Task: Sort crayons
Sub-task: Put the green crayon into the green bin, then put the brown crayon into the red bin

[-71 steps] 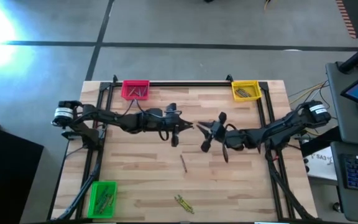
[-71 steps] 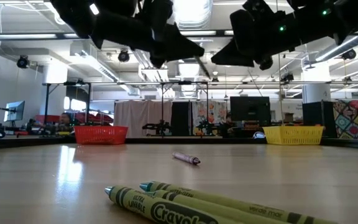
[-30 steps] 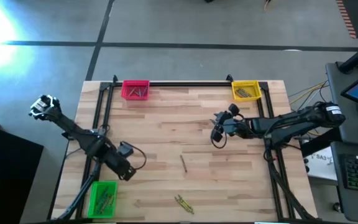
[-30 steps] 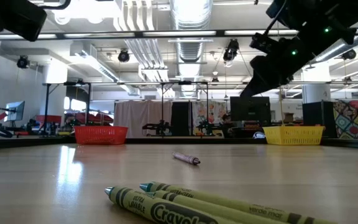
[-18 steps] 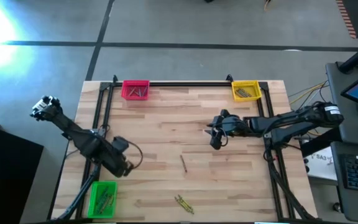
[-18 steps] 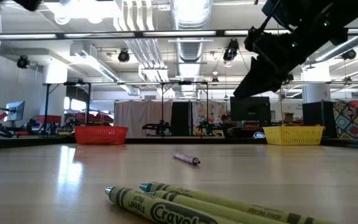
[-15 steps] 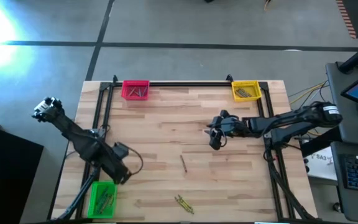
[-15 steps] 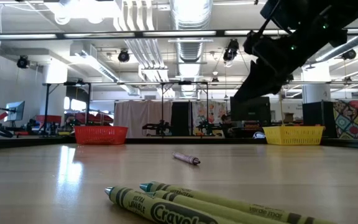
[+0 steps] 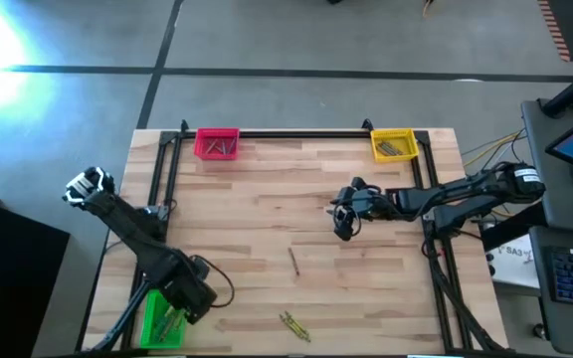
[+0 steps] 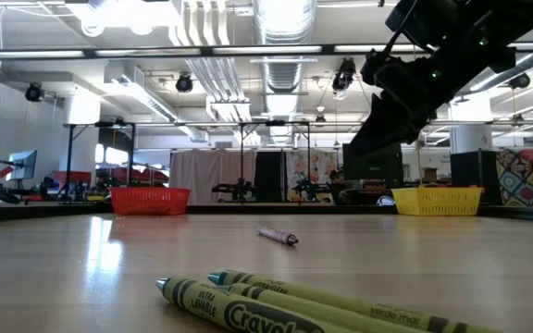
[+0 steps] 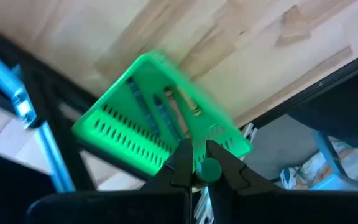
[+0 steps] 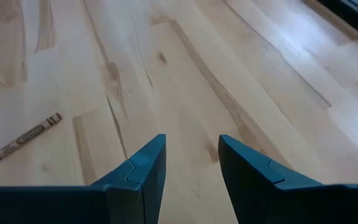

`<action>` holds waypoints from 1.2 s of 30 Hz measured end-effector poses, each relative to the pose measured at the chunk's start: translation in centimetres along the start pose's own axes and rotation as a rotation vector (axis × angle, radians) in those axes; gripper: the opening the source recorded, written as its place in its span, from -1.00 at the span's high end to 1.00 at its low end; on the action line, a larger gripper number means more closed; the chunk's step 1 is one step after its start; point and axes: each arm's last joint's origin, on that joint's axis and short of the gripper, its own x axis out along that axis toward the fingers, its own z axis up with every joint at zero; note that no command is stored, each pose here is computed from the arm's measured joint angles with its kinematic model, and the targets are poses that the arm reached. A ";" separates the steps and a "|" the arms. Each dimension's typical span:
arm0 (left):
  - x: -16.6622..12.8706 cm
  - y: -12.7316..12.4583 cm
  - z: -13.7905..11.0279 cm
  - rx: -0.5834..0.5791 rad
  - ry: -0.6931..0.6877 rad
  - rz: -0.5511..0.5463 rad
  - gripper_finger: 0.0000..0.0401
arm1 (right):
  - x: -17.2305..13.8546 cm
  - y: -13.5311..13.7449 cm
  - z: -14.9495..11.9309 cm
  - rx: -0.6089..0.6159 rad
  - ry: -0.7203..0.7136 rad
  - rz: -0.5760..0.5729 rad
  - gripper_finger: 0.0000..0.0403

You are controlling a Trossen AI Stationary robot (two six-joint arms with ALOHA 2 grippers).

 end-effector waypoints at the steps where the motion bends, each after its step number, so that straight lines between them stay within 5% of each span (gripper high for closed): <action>1: 0.5 -0.1 0.2 0.012 0.001 -0.006 0.99 | 0.0 0.0 0.1 -0.004 -0.007 0.002 0.29; 8: 5.1 0.6 0.5 0.018 0.185 0.014 0.97 | 0.0 0.1 1.0 0.018 -0.099 -0.004 0.19; 16: 7.3 1.4 -0.7 -0.004 0.140 0.028 0.80 | 0.0 0.1 0.9 0.021 -0.086 -0.004 0.12; 25: 7.4 1.3 -3.3 -0.006 0.150 0.041 0.38 | 0.0 0.2 1.0 0.037 -0.089 0.004 0.12; 30: 6.1 0.9 -2.8 0.133 -0.003 -0.027 0.25 | -0.1 0.6 0.7 0.097 -0.059 0.080 0.12; 36: 4.5 0.5 0.8 0.364 -0.304 -0.031 0.24 | -0.4 2.1 -0.2 0.097 0.007 0.145 0.13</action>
